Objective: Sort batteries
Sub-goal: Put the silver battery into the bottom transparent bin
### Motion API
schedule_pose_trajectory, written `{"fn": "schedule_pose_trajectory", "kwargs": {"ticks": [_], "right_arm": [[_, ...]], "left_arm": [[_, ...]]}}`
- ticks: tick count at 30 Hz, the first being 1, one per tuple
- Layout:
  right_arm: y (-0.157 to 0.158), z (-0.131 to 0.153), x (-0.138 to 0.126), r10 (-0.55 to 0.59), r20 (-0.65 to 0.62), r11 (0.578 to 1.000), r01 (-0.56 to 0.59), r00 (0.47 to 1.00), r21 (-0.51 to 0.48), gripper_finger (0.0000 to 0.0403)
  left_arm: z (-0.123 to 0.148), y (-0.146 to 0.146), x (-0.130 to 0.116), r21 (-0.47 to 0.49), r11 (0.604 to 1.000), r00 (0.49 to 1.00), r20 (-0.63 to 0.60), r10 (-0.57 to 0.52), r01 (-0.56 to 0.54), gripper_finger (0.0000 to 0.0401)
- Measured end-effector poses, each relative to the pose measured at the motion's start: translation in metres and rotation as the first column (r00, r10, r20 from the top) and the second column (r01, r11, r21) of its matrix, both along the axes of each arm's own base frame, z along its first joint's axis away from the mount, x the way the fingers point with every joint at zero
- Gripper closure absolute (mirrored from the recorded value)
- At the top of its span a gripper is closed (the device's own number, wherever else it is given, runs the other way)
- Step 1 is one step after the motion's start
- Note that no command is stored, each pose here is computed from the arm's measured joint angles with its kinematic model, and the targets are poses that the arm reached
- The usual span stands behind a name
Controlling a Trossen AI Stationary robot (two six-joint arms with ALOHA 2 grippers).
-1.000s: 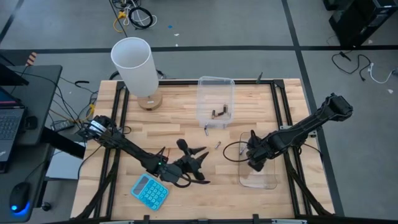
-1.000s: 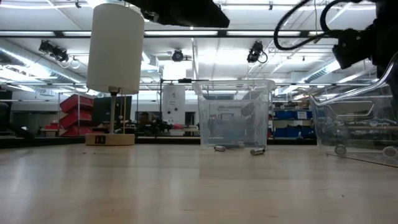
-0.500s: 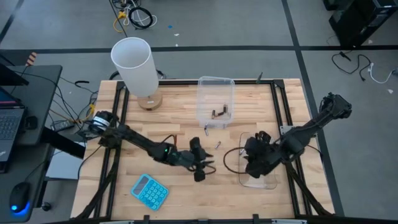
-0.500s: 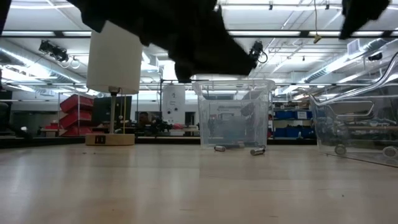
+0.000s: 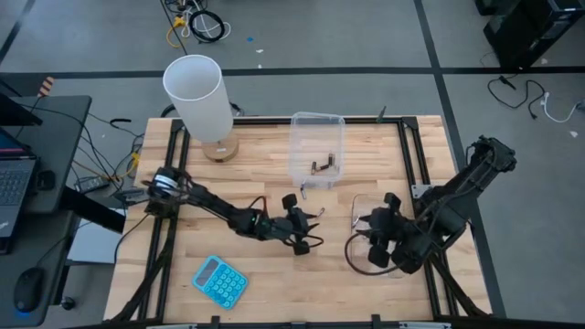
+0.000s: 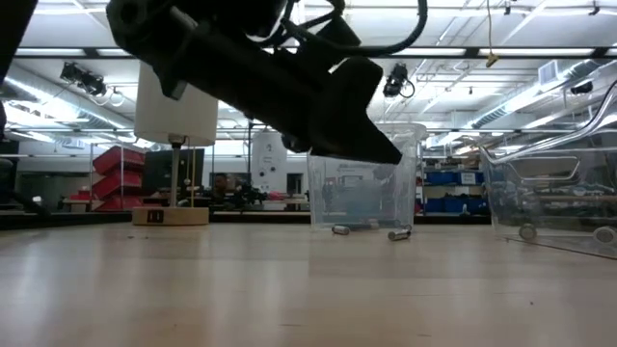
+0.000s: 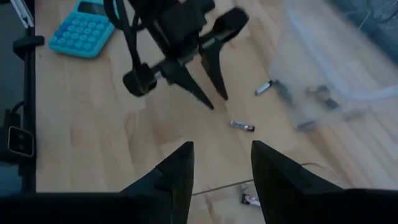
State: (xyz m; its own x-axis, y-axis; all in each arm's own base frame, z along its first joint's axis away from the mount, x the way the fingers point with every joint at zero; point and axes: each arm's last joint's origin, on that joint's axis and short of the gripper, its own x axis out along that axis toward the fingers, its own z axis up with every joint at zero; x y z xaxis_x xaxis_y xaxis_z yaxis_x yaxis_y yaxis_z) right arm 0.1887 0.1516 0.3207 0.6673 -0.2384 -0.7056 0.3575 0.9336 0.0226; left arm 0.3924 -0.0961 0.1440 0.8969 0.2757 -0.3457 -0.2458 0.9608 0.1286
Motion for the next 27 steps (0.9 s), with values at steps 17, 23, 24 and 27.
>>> {"fn": "schedule_pose_trajectory", "kwargs": {"ticks": [17,23,24,27], "right_arm": [[0.003,0.001,-0.003,-0.004,0.053,0.998,0.007,0.999,-0.06,0.0257],[0.003,0.001,-0.003,-0.004,0.052,0.998,0.007,0.999,-0.06,0.0257],[0.003,0.001,-0.003,-0.004,0.052,0.998,0.007,0.999,-0.06,0.0257],[0.003,0.001,-0.003,-0.004,0.052,0.998,0.007,0.999,-0.06,0.0257]], "left_arm": [[-0.046,0.018,0.012,-0.082,0.99,0.993,0.024,0.114,-0.111,0.0293],[-0.055,0.018,0.012,-0.084,0.99,0.993,0.025,0.112,-0.11,0.0293],[-0.055,0.018,0.012,-0.084,0.99,0.993,0.023,0.113,-0.11,0.0292],[-0.055,0.018,0.012,-0.077,0.989,0.992,0.028,0.126,-0.123,0.0284]]}}
